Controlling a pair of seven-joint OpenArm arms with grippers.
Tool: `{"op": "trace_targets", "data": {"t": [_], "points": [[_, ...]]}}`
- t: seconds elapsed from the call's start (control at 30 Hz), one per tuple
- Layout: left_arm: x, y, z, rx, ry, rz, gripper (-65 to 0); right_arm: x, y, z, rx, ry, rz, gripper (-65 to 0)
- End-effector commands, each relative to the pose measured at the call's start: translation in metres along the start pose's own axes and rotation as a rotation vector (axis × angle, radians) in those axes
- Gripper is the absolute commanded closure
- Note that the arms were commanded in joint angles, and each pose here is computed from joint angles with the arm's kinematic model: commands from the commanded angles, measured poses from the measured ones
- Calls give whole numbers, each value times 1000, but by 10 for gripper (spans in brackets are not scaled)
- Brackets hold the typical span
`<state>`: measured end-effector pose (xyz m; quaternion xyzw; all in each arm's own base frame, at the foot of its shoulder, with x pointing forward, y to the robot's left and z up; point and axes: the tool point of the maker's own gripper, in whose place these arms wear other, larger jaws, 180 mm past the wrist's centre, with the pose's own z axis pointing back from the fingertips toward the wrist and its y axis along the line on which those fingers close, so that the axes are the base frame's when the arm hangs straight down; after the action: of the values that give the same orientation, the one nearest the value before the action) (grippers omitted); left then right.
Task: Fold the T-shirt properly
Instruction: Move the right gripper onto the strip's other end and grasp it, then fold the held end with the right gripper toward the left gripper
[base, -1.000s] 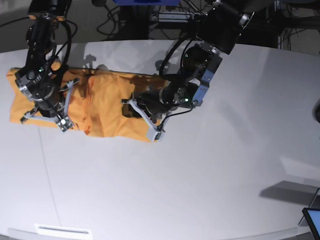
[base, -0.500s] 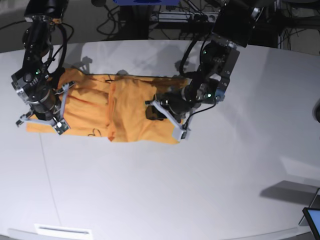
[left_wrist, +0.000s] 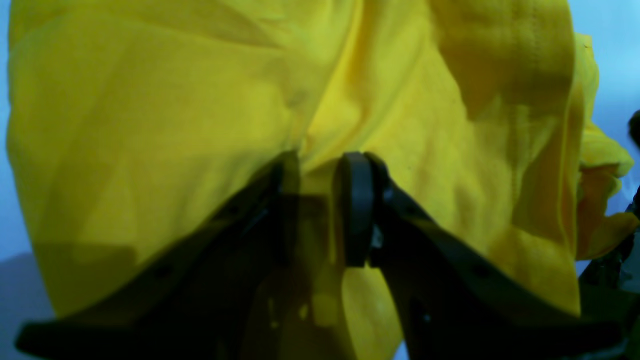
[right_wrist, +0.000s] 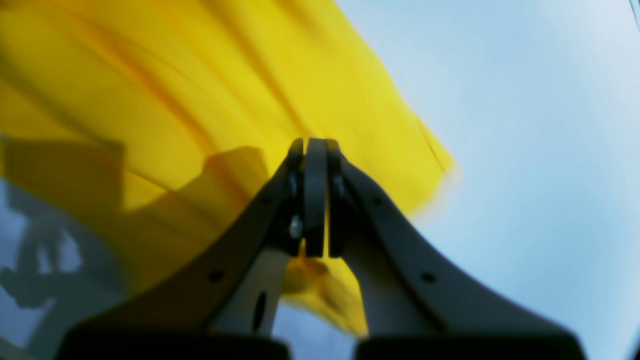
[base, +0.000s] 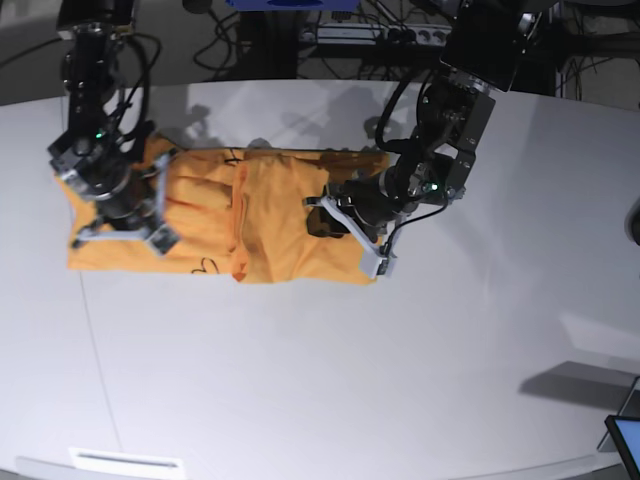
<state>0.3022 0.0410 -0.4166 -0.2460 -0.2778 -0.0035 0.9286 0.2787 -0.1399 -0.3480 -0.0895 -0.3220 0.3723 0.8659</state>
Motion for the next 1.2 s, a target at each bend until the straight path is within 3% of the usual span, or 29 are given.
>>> {"op": "trace_targets", "data": {"t": [0.0, 0.13, 0.4, 0.63, 0.93, 1.17], "points": [[-28, 44, 6, 172, 115, -9, -171, 11, -2, 3, -14, -33, 21, 0], [-28, 45, 6, 175, 116, -7, -171, 31, 26, 4, 48, -101, 69, 0], [-25, 45, 5, 176, 112, -7, -171, 46, 25, 4, 47, -144, 86, 0], [-25, 44, 5, 174, 110, -7, -171, 85, 48, 7, 97, -233, 185, 0], [-37, 55, 1, 199, 146, 14, -173, 112, 55, 10, 104, -278, 259, 0], [-32, 53, -1, 195, 139, 12, -173, 125, 81, 14, 155, -315, 319, -1]]}}
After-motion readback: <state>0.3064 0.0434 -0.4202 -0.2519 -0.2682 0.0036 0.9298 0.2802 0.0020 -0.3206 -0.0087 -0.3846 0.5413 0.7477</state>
